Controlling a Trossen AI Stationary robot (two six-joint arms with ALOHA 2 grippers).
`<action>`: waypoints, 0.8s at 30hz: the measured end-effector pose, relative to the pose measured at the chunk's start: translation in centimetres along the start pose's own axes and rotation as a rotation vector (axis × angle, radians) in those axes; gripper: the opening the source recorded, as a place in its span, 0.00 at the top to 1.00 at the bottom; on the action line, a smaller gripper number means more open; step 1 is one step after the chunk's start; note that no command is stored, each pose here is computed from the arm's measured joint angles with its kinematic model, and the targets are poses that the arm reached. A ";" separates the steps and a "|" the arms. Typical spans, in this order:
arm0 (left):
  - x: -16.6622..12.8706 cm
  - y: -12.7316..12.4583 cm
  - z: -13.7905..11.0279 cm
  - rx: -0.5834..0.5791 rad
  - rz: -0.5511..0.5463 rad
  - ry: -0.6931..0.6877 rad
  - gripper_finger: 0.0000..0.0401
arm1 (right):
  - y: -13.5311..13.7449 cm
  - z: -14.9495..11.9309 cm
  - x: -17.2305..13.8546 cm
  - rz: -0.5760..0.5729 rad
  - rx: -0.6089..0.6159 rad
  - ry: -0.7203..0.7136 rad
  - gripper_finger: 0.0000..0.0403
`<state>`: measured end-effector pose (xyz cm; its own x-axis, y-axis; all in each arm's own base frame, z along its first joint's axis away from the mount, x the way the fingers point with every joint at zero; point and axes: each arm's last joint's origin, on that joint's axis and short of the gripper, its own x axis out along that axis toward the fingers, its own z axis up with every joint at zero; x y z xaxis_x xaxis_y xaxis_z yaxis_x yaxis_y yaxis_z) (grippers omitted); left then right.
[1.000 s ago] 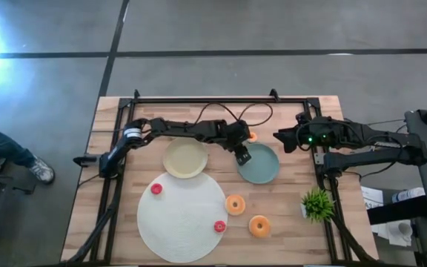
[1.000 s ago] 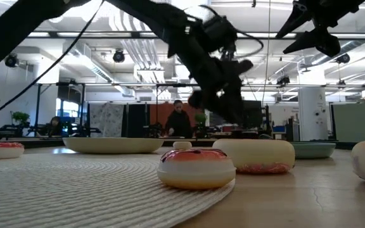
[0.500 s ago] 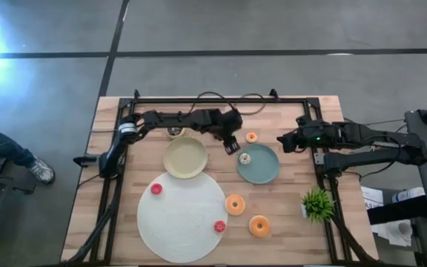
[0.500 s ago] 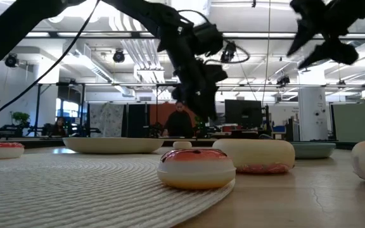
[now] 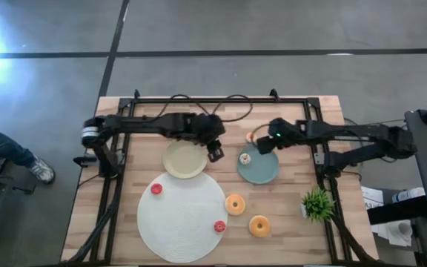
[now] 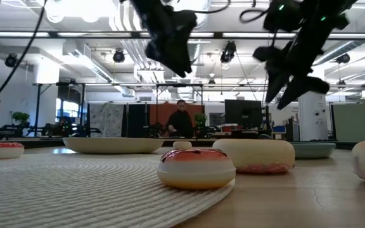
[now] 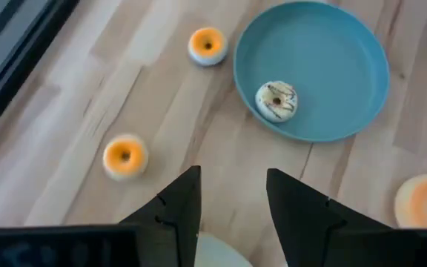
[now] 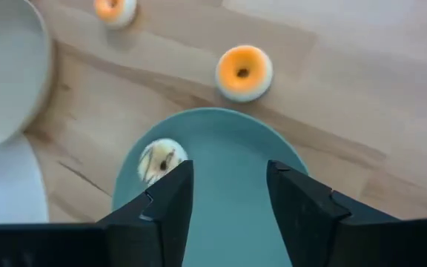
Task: Pick & Place donuts
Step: Put the blue donut on the blue plate
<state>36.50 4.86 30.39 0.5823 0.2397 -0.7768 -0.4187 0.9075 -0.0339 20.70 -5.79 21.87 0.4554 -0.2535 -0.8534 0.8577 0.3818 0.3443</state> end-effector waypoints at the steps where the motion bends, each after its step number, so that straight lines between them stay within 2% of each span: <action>1: -0.5 0.2 -0.6 -0.034 0.003 -0.009 0.68 | 0.1 0.3 0.7 -0.005 -0.019 0.024 0.60; 6: -2.1 1.3 -4.0 -0.204 -0.009 -0.062 0.68 | 1.6 2.3 3.2 -0.037 -0.143 0.075 0.60; 14: -4.3 2.8 -8.9 -0.448 -0.044 -0.182 0.68 | 4.7 4.6 6.7 -0.138 -0.344 0.166 0.54; 18: -5.2 3.3 -10.2 -0.511 -0.054 -0.222 0.68 | 5.6 5.6 8.4 -0.219 -0.394 0.203 0.54; 24: -6.0 3.7 -10.8 -0.528 -0.038 -0.257 0.68 | 6.0 6.9 10.4 -0.277 -0.400 0.267 0.58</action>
<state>23.92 3.04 28.10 0.7261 0.3459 -0.5942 -0.6465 0.6378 -0.4187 32.27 -12.23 17.73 0.1049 -0.1776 -0.9785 0.7557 0.6538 -0.0376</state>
